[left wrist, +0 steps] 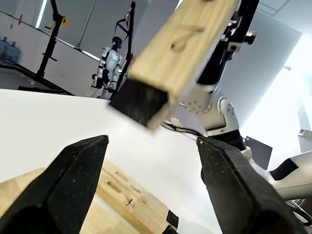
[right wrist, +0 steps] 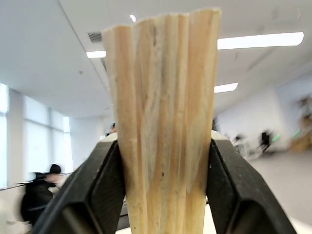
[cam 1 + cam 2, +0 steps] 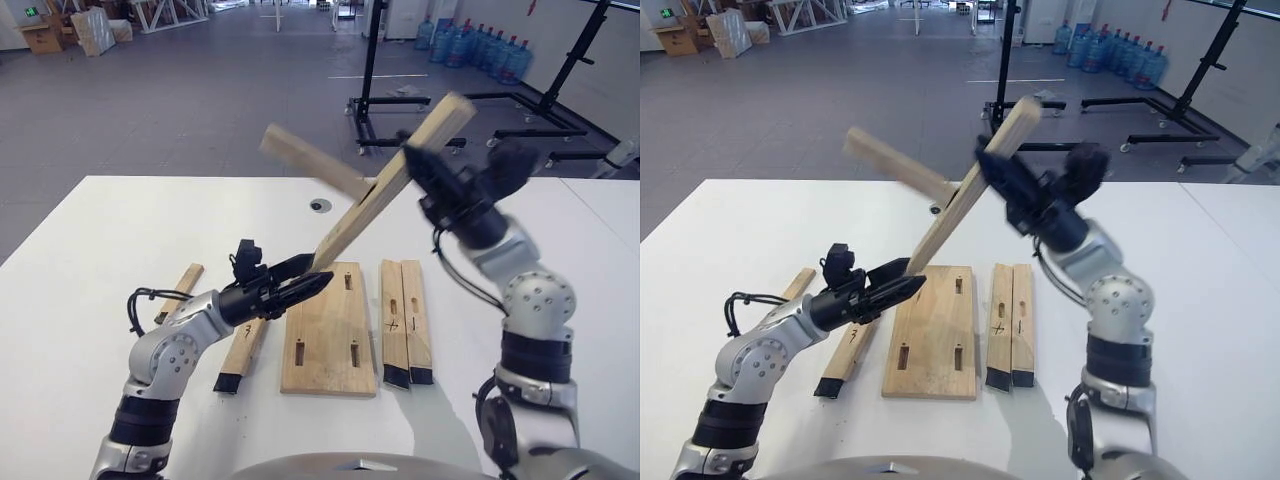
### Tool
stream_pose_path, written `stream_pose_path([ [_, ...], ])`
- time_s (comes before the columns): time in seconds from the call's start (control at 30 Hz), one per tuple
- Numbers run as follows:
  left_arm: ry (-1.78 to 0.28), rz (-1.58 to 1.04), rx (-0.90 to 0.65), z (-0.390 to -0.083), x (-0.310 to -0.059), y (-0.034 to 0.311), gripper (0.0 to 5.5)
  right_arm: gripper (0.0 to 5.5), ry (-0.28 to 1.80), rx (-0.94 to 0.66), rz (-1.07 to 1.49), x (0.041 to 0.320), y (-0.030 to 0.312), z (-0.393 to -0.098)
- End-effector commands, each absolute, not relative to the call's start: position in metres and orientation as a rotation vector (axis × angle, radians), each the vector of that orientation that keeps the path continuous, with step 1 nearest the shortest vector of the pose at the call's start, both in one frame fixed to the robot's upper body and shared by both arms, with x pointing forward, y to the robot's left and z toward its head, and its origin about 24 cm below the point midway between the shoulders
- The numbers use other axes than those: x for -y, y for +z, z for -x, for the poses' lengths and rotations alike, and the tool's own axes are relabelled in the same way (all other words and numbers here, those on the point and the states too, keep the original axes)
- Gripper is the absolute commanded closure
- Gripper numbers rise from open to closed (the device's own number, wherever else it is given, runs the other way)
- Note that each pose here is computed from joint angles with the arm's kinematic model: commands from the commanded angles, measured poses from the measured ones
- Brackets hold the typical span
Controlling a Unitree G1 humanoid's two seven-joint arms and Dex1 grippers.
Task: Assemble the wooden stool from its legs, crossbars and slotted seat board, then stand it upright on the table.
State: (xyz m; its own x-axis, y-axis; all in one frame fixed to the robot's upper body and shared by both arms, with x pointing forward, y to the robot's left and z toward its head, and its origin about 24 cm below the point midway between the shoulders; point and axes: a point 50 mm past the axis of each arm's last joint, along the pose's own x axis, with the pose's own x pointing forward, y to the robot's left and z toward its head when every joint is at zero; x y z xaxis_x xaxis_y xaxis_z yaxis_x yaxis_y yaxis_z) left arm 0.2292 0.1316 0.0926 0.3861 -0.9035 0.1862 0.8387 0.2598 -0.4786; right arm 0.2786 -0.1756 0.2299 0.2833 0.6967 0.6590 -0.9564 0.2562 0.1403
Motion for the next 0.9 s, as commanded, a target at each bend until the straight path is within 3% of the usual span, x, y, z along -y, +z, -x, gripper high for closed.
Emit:
stream_pose_path([
  [0.03, -1.071, 0.497, -0.225, -0.225, -0.153, 0.074, 1.57, 3.45, 1.038, 0.505, -0.36, 0.198, 0.221, -0.303],
  [0.1, -1.023, 0.478, -0.241, -0.226, -0.161, 0.069, 1.23, 3.45, 1.036, 0.456, -0.262, 0.198, 0.21, -0.31],
  [0.47, -1.008, 0.449, -0.215, -0.234, -0.162, 0.066, 1.2, 3.45, 1.199, 0.301, -0.019, 0.17, 0.142, -0.312],
  [0.9, -0.981, 0.423, -0.217, -0.239, -0.168, 0.061, 1.2, 3.45, 1.348, 0.292, -0.027, 0.156, 0.132, -0.299],
])
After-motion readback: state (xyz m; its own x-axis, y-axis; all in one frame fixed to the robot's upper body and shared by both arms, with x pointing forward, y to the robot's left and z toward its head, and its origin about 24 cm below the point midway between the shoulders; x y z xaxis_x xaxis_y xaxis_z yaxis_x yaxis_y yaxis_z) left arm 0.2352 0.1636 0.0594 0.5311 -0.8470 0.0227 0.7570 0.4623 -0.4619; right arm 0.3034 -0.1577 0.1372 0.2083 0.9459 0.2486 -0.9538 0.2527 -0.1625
